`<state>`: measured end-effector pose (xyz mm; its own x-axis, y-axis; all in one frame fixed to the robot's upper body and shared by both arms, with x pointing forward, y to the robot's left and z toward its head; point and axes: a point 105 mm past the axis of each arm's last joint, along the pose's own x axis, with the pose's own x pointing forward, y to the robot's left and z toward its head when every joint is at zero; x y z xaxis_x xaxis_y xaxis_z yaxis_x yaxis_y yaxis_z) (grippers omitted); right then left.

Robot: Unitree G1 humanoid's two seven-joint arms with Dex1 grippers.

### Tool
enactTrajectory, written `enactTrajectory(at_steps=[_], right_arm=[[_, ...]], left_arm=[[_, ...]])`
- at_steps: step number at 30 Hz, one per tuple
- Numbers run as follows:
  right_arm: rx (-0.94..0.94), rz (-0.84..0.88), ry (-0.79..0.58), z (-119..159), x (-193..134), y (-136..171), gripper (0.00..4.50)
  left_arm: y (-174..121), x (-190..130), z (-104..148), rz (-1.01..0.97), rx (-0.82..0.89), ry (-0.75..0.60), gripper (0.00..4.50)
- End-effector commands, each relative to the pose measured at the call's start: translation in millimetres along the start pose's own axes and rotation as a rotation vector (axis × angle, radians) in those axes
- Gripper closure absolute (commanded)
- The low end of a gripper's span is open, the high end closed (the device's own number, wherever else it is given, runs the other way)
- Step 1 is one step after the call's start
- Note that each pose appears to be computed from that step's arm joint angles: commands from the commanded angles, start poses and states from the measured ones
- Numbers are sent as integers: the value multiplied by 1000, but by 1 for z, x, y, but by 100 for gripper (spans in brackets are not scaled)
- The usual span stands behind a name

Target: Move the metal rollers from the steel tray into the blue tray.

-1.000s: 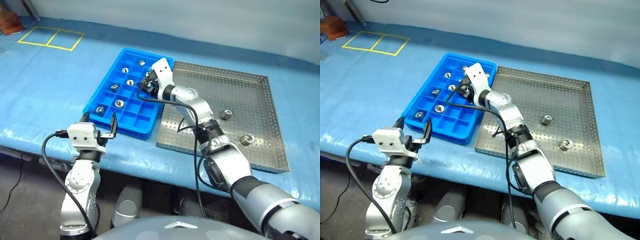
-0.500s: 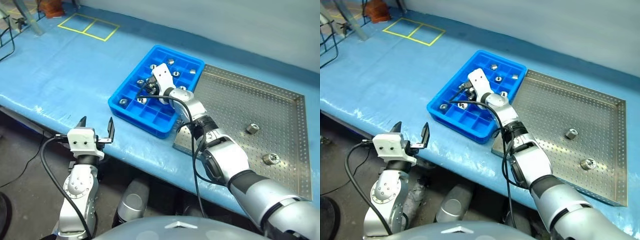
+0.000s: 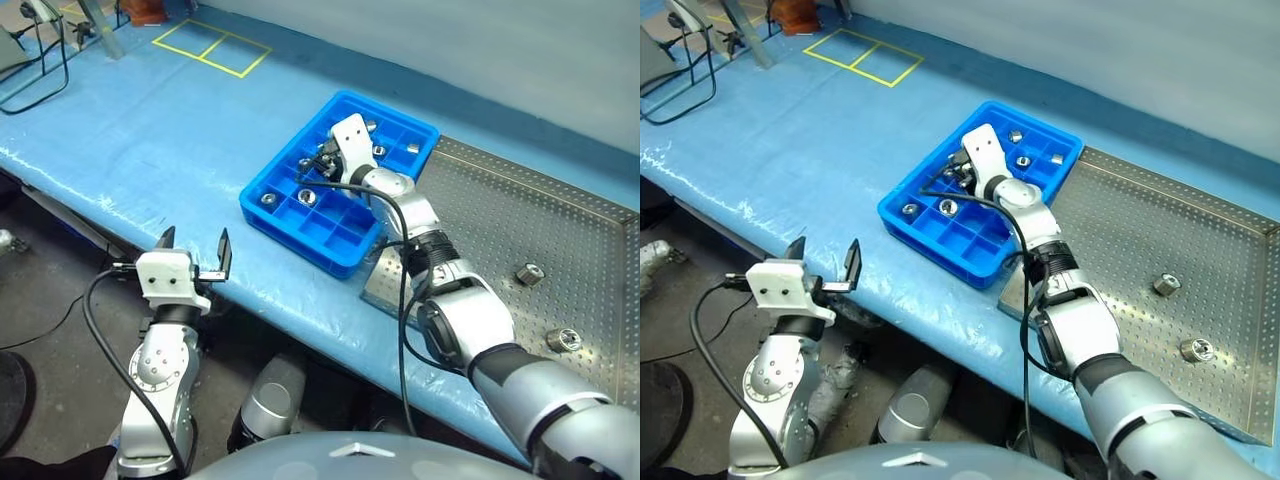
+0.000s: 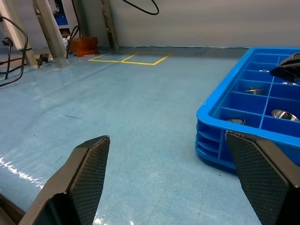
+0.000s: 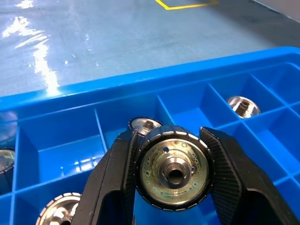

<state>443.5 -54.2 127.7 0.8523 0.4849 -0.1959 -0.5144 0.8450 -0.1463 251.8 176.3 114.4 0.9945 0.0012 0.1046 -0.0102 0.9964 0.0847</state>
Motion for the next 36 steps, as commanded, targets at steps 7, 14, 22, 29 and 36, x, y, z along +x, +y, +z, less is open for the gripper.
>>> enactTrajectory(at_steps=[7,14,22,29,36], right_arm=[[9,25,34,-5,-14,-4,278],[-6,29,91,-24,-21,-9,206],[33,-59,-27,-10,-34,-30,54],[82,-238,-132,0,-63,-66,54],[84,-423,-111,-17,-111,-101,54]], left_arm=[[-7,3,15,-51,9,-64,16],[-7,3,15,-54,12,-64,16],[-12,10,17,-87,10,-76,16],[-30,28,21,-191,3,-105,16],[-54,48,25,-340,-2,-131,16]])
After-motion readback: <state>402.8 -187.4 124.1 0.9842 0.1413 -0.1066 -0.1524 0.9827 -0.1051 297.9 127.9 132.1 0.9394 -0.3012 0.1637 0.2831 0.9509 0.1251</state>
